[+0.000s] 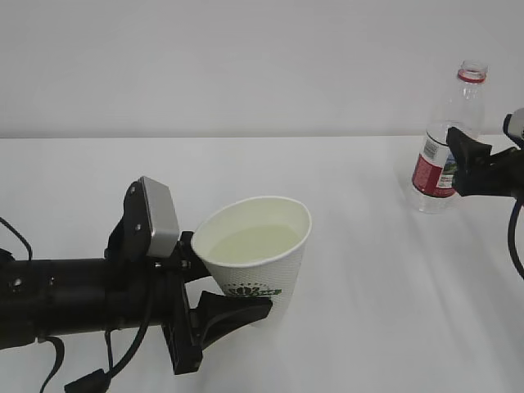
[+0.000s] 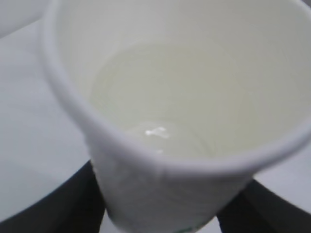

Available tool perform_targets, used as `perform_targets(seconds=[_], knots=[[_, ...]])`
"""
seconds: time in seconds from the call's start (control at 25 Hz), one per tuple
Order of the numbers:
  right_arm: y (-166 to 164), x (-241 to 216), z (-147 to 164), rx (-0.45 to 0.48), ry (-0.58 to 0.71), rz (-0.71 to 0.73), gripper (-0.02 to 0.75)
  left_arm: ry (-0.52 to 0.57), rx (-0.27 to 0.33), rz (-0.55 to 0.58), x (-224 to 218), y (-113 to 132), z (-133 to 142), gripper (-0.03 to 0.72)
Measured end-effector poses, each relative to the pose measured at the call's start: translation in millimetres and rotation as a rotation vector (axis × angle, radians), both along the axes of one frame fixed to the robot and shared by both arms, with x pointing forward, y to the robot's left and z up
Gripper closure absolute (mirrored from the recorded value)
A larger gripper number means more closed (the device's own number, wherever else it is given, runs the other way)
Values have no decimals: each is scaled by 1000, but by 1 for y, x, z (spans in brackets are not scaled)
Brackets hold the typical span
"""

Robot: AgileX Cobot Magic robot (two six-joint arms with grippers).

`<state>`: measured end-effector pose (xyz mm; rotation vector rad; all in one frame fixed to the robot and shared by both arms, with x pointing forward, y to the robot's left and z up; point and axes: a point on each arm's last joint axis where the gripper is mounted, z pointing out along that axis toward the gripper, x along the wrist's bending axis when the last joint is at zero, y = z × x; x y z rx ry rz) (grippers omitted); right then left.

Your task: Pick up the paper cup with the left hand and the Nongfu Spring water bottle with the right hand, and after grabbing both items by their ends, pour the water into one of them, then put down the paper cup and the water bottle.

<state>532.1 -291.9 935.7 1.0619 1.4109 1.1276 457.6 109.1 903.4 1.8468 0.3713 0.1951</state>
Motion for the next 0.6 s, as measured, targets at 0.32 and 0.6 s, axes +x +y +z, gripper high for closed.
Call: perform_targets(seconds=[0.32,0.6], knots=[[0,-23,4,27,12,-2,144,0,-2,0,0,0,0,218],[0,-31,3,41,26,-3,144,-8,-30,31,3,0,3,218]])
